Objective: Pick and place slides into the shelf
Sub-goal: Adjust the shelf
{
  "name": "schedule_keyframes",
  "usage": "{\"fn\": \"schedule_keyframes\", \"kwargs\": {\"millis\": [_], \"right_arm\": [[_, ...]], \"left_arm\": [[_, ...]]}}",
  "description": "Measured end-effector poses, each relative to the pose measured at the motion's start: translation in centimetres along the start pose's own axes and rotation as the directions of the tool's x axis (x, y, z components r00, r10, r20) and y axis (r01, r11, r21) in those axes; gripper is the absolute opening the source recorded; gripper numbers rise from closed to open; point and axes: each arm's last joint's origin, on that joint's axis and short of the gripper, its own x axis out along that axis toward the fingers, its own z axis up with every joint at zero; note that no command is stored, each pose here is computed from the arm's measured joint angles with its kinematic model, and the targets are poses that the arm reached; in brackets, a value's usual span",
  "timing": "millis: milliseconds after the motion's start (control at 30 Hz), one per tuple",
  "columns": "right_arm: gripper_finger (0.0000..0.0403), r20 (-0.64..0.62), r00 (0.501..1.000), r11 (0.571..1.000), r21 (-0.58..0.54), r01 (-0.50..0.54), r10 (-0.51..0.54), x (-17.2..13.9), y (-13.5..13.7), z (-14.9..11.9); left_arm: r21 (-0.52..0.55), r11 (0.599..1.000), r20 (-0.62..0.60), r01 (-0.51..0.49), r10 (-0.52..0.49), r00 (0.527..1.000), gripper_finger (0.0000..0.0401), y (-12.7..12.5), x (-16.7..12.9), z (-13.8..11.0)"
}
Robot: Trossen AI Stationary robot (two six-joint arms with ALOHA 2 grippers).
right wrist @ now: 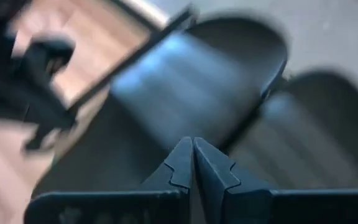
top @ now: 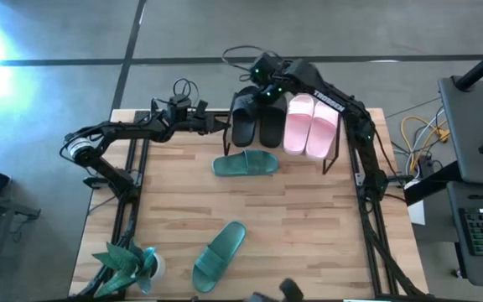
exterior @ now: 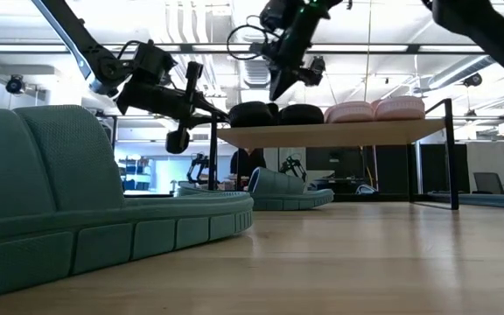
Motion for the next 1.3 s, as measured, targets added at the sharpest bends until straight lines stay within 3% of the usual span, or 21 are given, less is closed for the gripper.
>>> {"fn": "schedule_keyframes", "kwargs": {"millis": [133, 333, 600, 833, 1300], "right_arm": [[0.0009, -0.094, 0.995, 0.998, -0.064, -0.020, 0.014, -0.2, 2.3, -1.8], [0.0009, -0.115, 0.993, 0.992, -0.117, -0.045, 0.032, 2.3, 5.2, -2.7], [0.0009, -0.184, 0.983, 0.995, -0.102, 0.004, -0.023, 5.4, 5.3, -3.1], [0.0009, -0.147, 0.987, 0.992, -0.100, -0.075, 0.059, 5.6, 6.2, -2.7], [0.0009, -0.099, 0.983, 0.977, -0.129, -0.170, 0.157, 5.7, 7.8, -2.6]], "left_arm": [[0.001, 1.000, 0.001, 0.003, -0.003, 1.000, 0.0010, 0.0, 0.0, 0.0], [0.002, 1.000, 0.000, 0.005, -0.005, 1.000, 0.0010, -0.1, 0.0, 0.0], [0.001, 1.000, 0.000, 0.006, -0.006, 1.000, 0.0011, 0.0, 0.0, 0.0], [0.003, 1.000, 0.014, -0.001, 0.001, 1.000, 0.0011, -0.5, -0.4, -0.1], [0.083, 0.990, 0.010, -0.112, 0.111, 0.994, 0.0012, -2.9, -3.1, -1.2]]}}
